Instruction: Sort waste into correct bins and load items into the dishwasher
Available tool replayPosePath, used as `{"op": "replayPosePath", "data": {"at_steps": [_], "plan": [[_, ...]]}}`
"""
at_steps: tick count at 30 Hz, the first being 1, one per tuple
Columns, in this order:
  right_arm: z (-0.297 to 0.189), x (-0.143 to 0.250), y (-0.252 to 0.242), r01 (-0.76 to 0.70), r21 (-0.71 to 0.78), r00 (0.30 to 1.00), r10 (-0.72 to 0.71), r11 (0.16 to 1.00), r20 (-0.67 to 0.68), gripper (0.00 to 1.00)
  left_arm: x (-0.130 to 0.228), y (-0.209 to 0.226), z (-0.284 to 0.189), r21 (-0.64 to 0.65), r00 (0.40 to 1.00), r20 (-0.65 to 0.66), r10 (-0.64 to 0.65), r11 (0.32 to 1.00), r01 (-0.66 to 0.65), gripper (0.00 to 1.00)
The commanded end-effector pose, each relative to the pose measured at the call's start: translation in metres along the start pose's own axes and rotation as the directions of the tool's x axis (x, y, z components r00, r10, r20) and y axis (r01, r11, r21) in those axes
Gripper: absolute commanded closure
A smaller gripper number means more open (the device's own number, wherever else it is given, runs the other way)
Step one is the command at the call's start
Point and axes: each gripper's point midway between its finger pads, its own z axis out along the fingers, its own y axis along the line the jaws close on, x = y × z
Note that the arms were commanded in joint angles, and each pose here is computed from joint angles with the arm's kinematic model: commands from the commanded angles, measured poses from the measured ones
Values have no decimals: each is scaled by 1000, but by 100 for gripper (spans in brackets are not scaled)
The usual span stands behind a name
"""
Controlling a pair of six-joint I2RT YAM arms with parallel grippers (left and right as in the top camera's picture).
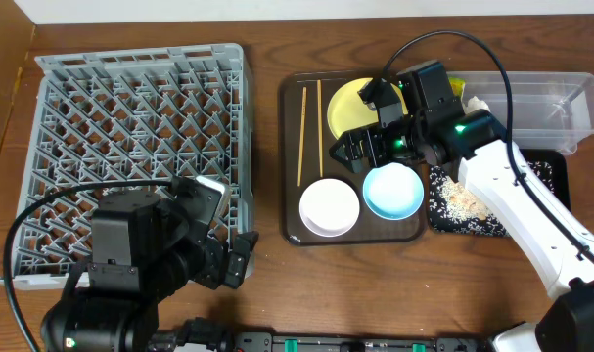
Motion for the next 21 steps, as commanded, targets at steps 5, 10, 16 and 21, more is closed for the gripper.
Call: {"op": "replayPosePath", "data": {"at_steps": [5, 10, 16, 21], "plan": [[-10, -7, 3, -17, -2, 999, 17, 1000, 31, 1, -2, 0, -2, -5, 1000, 5, 26, 1000, -26, 2], [-11, -1, 27, -414, -117, 910, 411, 903, -53, 1, -2, 0, -2, -5, 1000, 5, 26, 1000, -26, 2], [-11, -1, 27, -587, -105, 810, 582, 803, -77, 1, -2, 0, -2, -5, 1000, 5, 26, 1000, -26, 2], [-13, -6, 1, -503, -25, 864, 504, 864, 12, 1, -2, 0, -2, -5, 1000, 5, 26, 1000, -26, 2]]}}
